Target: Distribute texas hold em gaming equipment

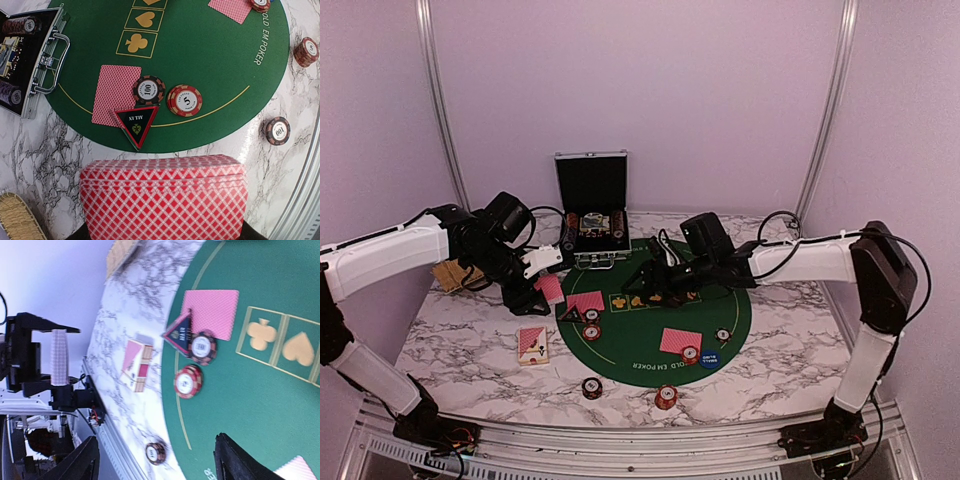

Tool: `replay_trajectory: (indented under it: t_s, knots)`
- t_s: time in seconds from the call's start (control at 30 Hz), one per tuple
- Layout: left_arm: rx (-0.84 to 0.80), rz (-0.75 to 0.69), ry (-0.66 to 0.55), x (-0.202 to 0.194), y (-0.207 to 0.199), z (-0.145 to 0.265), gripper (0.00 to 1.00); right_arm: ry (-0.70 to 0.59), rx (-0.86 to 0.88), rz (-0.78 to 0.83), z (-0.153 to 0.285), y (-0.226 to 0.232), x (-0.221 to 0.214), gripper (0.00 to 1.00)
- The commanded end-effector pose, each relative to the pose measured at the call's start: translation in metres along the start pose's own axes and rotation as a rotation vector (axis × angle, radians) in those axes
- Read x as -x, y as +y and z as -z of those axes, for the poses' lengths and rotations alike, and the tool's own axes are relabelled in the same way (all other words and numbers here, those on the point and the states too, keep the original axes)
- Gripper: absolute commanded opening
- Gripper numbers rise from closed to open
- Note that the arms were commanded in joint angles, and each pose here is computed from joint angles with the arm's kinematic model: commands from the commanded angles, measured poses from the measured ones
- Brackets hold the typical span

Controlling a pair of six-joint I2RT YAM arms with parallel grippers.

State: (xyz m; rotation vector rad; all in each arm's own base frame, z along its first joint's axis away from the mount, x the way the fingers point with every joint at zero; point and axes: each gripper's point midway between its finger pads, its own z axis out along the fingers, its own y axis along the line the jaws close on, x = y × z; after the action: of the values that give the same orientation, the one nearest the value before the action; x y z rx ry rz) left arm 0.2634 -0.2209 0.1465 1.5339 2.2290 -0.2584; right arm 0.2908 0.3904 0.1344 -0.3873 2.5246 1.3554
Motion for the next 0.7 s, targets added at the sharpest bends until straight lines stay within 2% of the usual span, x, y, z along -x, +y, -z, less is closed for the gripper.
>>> replay_trajectory:
  t_s: [0.0,0.3,0.67]
  knots:
    - [0.000,0.007,-0.032,0.008,0.000,0.007,0.00,0.010,0.260,0.004,-0.023,0.065,0.010,0.78]
    - [-0.006,0.010,-0.044,0.012,0.000,0.008,0.00,0.089,0.423,-0.035,-0.069,0.104,0.002,0.81]
    - [-0.016,0.013,-0.033,0.008,-0.002,0.004,0.00,0.117,0.528,-0.053,-0.080,0.128,-0.002,0.82]
